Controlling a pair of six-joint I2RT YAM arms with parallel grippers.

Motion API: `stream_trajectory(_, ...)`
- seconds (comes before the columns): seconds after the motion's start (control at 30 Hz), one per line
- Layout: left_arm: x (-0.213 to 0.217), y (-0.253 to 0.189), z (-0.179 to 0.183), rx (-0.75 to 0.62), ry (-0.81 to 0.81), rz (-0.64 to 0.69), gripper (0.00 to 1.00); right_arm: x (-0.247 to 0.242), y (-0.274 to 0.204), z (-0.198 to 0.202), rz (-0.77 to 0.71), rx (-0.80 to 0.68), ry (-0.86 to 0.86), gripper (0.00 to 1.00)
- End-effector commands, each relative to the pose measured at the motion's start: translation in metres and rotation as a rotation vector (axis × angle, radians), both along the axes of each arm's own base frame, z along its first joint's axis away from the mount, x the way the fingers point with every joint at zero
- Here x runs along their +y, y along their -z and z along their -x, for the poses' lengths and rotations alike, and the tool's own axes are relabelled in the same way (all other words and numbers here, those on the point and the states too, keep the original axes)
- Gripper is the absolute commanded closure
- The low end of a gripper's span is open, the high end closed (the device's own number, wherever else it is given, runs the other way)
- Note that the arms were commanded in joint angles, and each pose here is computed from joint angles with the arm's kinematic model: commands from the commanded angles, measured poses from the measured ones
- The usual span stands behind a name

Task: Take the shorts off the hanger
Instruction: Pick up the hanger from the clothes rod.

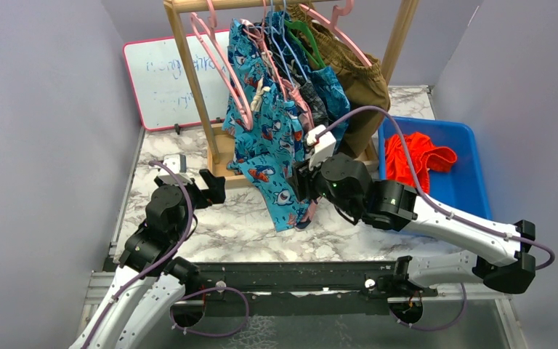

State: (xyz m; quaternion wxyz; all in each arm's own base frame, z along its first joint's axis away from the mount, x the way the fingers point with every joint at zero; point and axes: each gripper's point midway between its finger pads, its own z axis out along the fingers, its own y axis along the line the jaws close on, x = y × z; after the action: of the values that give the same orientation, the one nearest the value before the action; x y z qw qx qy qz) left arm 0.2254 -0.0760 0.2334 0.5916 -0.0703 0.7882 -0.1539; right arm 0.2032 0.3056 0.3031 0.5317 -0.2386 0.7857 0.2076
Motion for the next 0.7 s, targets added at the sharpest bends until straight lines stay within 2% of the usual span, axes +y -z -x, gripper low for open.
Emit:
stream_trajectory(0.0,0.003,-0.004,-0.001,-0.021,-0.017,0.01,0.01,-0.001,-0.04,-0.015,-0.07,-0.091,0.076,0.45)
stream_trajectory(0.17,0.003,-0.004,-0.001,-0.022,-0.015,0.011,0.01,-0.01,-0.06,-0.025,-0.132,-0.124,0.169,0.44)
stream_trajectory(0.3,0.002,-0.004,-0.001,-0.019,-0.014,0.012,0.01,-0.006,-0.074,-0.029,-0.156,-0.152,0.17,0.44)
stream_trajectory(0.53,0.002,-0.002,-0.002,-0.014,-0.012,0.01,0.01,0.005,-0.106,-0.049,-0.138,-0.222,0.22,0.45)
stream_trajectory(0.67,0.002,-0.003,-0.001,-0.015,-0.011,0.009,0.01,0.005,-0.118,-0.067,-0.117,-0.212,0.25,0.45)
